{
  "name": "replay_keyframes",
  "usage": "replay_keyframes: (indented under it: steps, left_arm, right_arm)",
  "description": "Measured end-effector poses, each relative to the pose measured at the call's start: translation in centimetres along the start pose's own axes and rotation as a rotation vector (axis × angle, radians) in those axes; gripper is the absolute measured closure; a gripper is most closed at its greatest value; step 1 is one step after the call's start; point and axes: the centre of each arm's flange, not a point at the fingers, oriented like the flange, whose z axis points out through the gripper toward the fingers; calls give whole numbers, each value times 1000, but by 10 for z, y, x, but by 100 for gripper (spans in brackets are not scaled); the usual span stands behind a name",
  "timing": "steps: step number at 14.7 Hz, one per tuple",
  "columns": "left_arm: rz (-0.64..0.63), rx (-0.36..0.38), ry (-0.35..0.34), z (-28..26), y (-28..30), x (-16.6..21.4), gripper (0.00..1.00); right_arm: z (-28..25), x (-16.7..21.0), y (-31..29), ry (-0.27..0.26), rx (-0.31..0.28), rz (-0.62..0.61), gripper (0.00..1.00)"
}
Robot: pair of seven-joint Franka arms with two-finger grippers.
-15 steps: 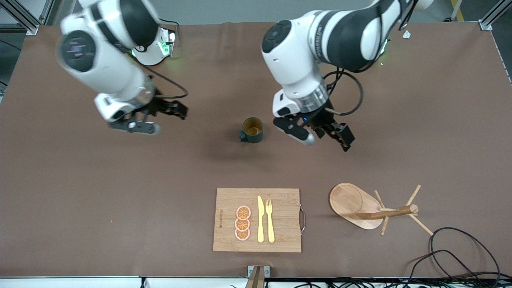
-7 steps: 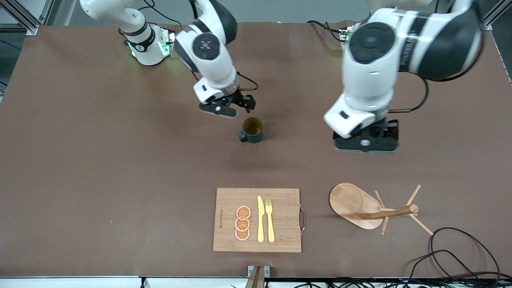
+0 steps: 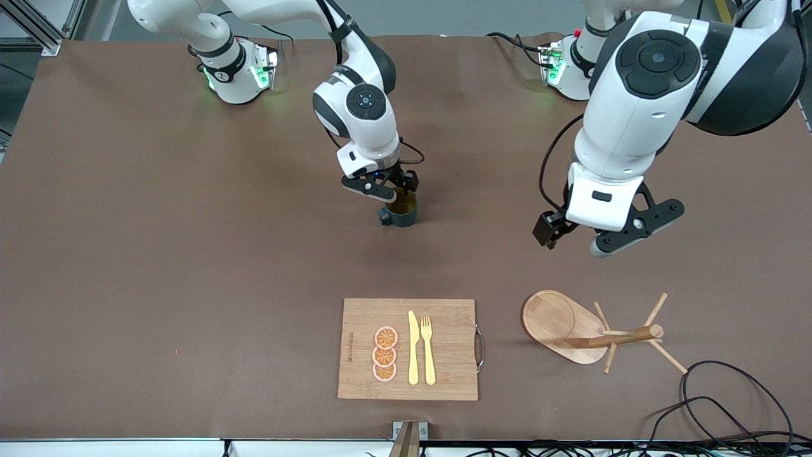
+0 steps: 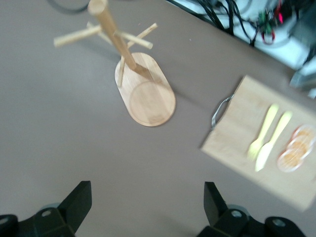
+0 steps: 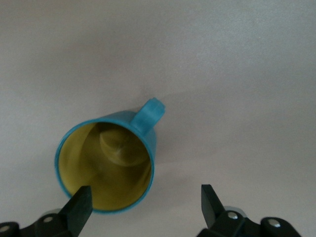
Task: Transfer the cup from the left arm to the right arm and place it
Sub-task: 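Grasp the teal mug with the right gripper while the left gripper withdraws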
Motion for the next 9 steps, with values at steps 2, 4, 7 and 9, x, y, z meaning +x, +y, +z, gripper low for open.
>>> replay_keyframes:
  steps: [2, 4, 7, 9]
  left_arm:
    - [-171, -23, 1, 2, 3, 1, 0]
    - [-311, -18, 2, 5, -5, 13, 0]
    - [-403, -7, 2, 13, -24, 43, 0]
    - [-431, -5, 4, 15, -35, 58, 0]
  right_arm:
    - [7, 0, 1, 0, -7, 17, 27]
    - [12, 1, 1, 0, -9, 24, 31]
    - [15, 5, 2, 3, -10, 70, 60]
    - [16, 9, 4, 5, -12, 115, 79]
